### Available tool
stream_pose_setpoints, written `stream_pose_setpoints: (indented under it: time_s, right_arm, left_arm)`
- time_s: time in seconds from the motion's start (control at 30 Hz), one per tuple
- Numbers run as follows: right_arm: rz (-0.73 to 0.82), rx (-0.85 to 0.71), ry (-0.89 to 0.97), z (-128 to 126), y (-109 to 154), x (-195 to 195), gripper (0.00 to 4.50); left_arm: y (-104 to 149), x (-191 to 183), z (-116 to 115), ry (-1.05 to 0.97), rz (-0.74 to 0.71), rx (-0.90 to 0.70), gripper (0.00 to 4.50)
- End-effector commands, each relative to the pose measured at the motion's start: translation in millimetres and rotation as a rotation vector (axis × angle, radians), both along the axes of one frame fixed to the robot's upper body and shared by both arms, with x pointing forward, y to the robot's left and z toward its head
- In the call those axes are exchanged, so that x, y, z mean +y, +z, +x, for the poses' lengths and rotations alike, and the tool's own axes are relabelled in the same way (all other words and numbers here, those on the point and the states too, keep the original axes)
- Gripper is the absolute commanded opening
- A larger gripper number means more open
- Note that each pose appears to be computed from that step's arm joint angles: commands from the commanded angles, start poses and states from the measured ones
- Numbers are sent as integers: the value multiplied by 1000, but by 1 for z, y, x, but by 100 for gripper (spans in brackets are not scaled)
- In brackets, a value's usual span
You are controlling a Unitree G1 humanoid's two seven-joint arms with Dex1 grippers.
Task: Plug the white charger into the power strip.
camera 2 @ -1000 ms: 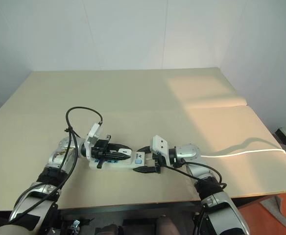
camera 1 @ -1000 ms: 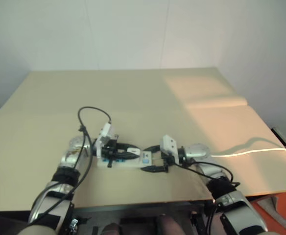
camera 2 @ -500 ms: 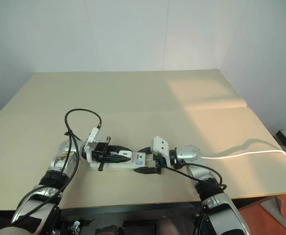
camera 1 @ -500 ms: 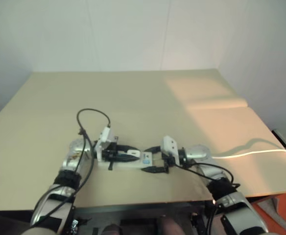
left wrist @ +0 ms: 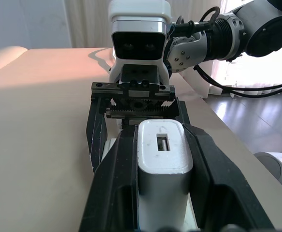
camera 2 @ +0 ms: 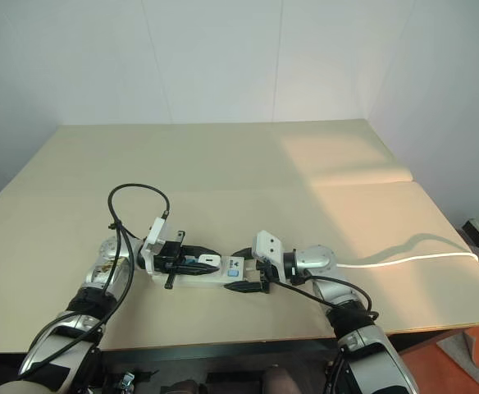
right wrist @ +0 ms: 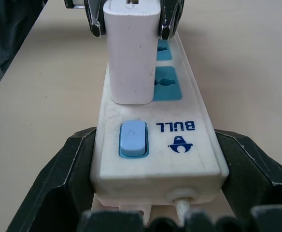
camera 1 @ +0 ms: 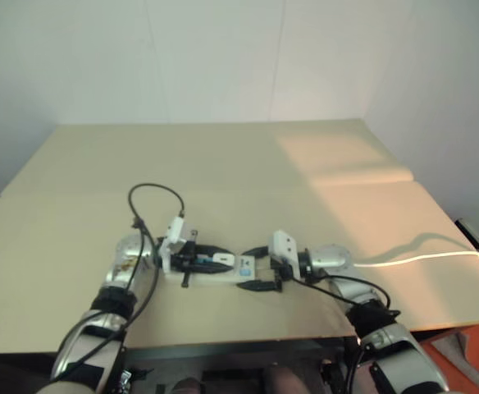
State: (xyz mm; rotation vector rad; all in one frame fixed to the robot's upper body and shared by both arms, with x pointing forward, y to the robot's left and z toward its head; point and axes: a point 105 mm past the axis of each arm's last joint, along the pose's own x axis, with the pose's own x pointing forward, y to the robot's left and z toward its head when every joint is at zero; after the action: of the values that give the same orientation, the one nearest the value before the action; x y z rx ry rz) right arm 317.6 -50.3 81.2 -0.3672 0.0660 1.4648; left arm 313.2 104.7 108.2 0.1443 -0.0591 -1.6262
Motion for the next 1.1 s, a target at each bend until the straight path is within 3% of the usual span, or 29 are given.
stream_pose_setpoints:
  time_s: [0.03, 0.07, 0.43, 0.63, 0.9, 1.0, 1.1]
  right_arm:
    - [-15, -18, 80, -13, -4, 11, 341]
    - [-15, -18, 79, -13, -4, 11, 341]
    - [-21, -18, 75, -12, -7, 11, 341]
    - [-20, -19, 72, -12, -7, 11, 341]
    - [0, 7, 37, -8, -2, 9, 341]
    - [-1, 21, 26, -5, 3, 6, 435]
    - [15, 15, 16, -4, 12, 3, 445]
  left_arm:
    - [-37, 14, -5, 43, 129, 114, 101]
    - [-38, 14, -5, 45, 128, 115, 101]
    - [-25, 11, 4, 84, 57, 64, 448]
    - [6, 19, 0, 33, 34, 10, 448]
    - [67, 56, -6, 84, 84, -179, 448]
    - [86, 76, -11, 125, 129, -242, 450]
    - [96, 87, -15, 155, 155, -259, 450]
